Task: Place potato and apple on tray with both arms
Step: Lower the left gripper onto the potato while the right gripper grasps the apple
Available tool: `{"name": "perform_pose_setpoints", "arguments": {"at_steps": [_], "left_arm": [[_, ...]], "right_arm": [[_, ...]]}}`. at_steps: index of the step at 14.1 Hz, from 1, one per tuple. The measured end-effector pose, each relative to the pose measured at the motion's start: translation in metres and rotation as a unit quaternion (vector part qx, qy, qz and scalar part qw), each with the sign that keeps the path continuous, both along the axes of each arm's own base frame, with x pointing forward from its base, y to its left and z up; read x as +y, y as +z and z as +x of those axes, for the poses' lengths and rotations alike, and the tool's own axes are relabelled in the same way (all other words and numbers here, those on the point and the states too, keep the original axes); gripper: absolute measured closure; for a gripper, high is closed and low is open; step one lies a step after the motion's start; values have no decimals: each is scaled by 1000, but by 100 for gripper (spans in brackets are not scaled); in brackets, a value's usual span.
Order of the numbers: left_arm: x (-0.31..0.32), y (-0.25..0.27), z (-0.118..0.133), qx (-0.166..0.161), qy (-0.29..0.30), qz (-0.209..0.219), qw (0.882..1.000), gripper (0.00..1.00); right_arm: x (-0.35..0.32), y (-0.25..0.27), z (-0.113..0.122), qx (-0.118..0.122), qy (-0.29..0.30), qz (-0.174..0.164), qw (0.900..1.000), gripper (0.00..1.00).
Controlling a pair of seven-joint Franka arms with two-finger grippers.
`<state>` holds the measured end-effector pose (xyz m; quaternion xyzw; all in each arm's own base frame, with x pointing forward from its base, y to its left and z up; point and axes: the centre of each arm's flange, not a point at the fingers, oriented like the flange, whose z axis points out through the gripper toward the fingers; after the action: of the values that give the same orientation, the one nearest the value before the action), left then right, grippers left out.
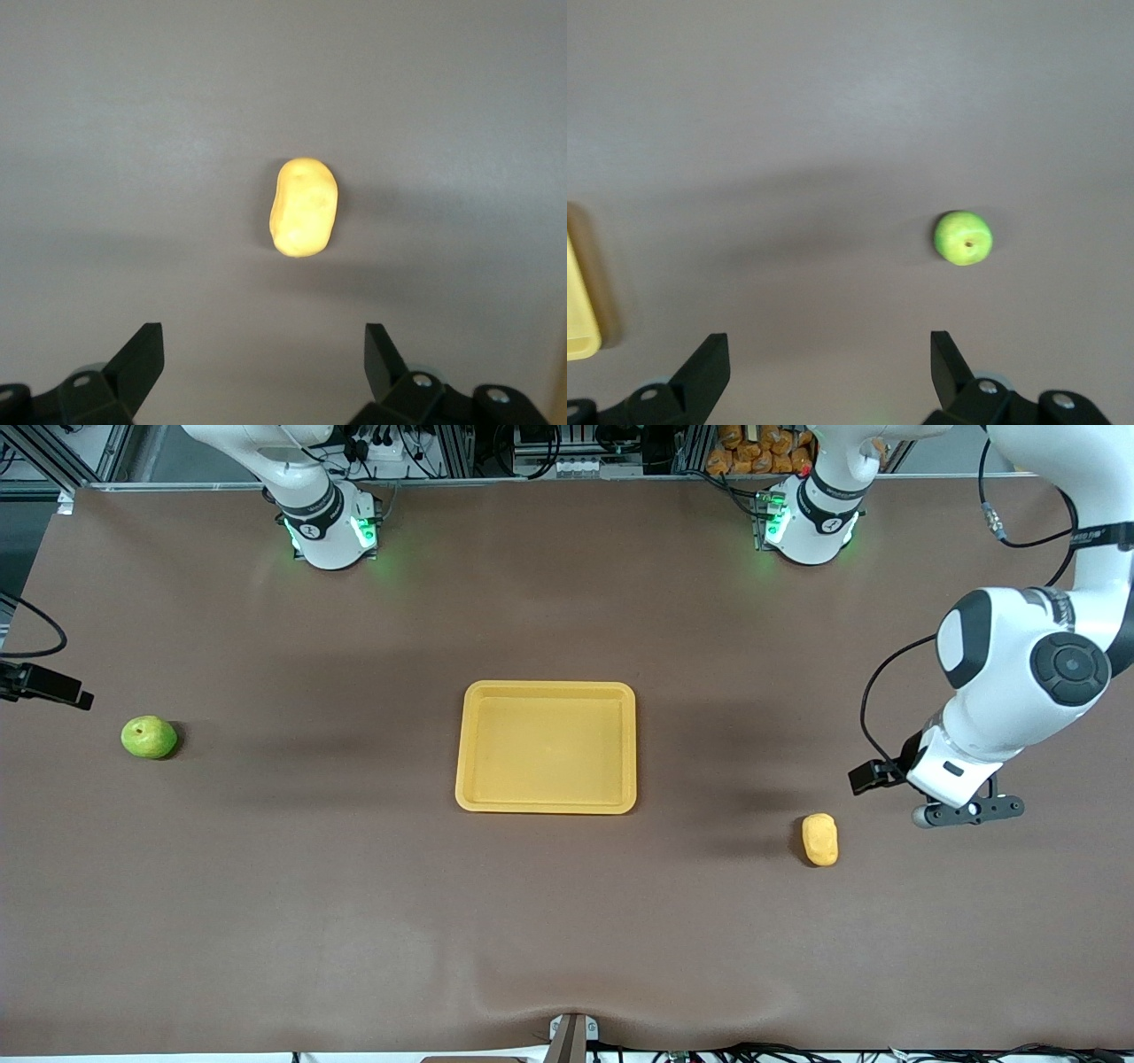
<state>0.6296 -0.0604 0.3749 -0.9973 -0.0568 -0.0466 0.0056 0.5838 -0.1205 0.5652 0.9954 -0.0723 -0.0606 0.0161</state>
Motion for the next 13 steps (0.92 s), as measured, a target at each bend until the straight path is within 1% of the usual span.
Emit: {"name": "perform_pose_setpoints", "arguments": {"at_steps": [2, 4, 6, 8, 10, 13], "left_arm": [[0, -21, 6, -5, 1, 1, 1000, 0], [-1, -43, 10, -2, 11, 5, 1000, 0], [-2, -62, 13, 7, 23, 7, 1000, 0], [-7, -78, 18, 13, 48, 6, 999, 0], [-17, -92, 29, 14, 75, 3, 997, 0], [-36, -112, 44, 15, 92, 1, 996, 0]], "right_arm": [[-7, -21, 6, 23, 4, -20, 1000, 0], [-10, -44, 14, 44, 12, -28, 999, 0], [-19, -63, 17, 60, 8, -30, 998, 0], [-41, -83, 17, 75, -5, -27, 997, 0], [-64, -102, 16, 89, -7, -22, 996, 0], [-86, -126, 13, 108, -12, -15, 994, 0]]}}
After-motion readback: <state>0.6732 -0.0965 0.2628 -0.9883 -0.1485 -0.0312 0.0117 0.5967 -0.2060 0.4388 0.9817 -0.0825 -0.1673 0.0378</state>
